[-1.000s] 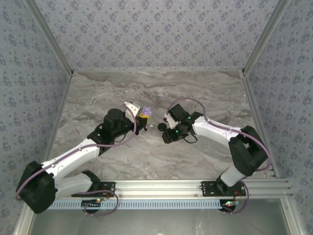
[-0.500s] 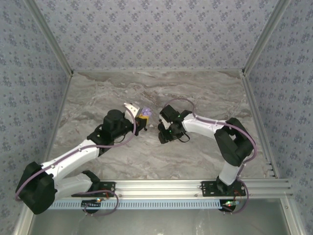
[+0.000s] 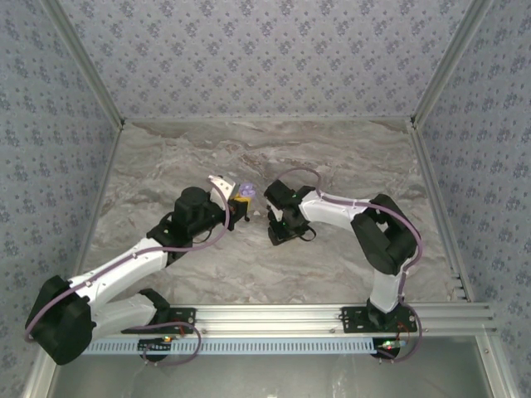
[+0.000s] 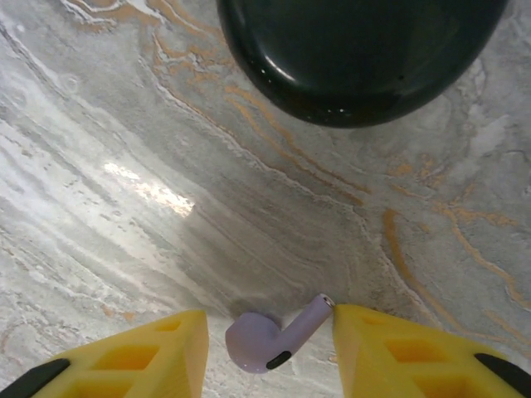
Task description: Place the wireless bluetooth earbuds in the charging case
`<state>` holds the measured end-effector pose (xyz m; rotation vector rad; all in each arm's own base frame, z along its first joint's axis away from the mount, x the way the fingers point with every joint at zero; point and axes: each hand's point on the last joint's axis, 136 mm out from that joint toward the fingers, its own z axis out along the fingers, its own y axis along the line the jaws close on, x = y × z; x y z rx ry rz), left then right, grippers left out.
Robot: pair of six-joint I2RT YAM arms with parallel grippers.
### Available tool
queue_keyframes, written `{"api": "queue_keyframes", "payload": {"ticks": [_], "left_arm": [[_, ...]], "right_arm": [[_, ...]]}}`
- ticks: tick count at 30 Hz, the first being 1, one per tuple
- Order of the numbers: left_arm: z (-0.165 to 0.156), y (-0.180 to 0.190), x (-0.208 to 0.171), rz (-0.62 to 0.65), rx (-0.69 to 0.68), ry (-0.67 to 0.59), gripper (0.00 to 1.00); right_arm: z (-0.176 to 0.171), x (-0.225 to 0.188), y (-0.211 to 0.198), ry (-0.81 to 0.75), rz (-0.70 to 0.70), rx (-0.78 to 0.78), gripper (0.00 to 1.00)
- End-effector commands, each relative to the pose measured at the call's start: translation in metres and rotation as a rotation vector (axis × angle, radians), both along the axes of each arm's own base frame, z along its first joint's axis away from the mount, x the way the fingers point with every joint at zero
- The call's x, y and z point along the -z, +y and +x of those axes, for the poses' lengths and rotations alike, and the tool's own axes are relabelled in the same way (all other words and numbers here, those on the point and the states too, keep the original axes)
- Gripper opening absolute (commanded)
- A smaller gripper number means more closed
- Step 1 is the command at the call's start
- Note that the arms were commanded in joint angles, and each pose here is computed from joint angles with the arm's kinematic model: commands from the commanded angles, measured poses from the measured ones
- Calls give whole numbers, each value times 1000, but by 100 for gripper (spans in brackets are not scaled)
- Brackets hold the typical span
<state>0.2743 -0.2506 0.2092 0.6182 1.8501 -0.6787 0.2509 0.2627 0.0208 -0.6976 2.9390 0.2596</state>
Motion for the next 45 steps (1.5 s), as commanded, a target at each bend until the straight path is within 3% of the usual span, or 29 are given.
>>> {"api": "queue_keyframes", "payload": {"ticks": [1,7,17,23,31,45], "left_arm": [[1,2,-15,-40,-14,-32,15],[2,2,-14,-38,-16,-30,15],[2,3,-14,-35,-19,-31,15],[2,3,-16,-33,-19,-38,15],[1,4,-20,-38,-19,-46,15],[2,5,-20,-37,-25,-49,15]], "right_arm": [[-2,7,-15,10,-94,29,41],[4,9,-30,-6,-138,74,32],[24,7,-61,-22,-169,174,29],[30,-14,-51,-57,-83,107,34],[26,-30,-27,-50,29,-23,57],[31,-16,0,-42,-30,-65,58]]}}
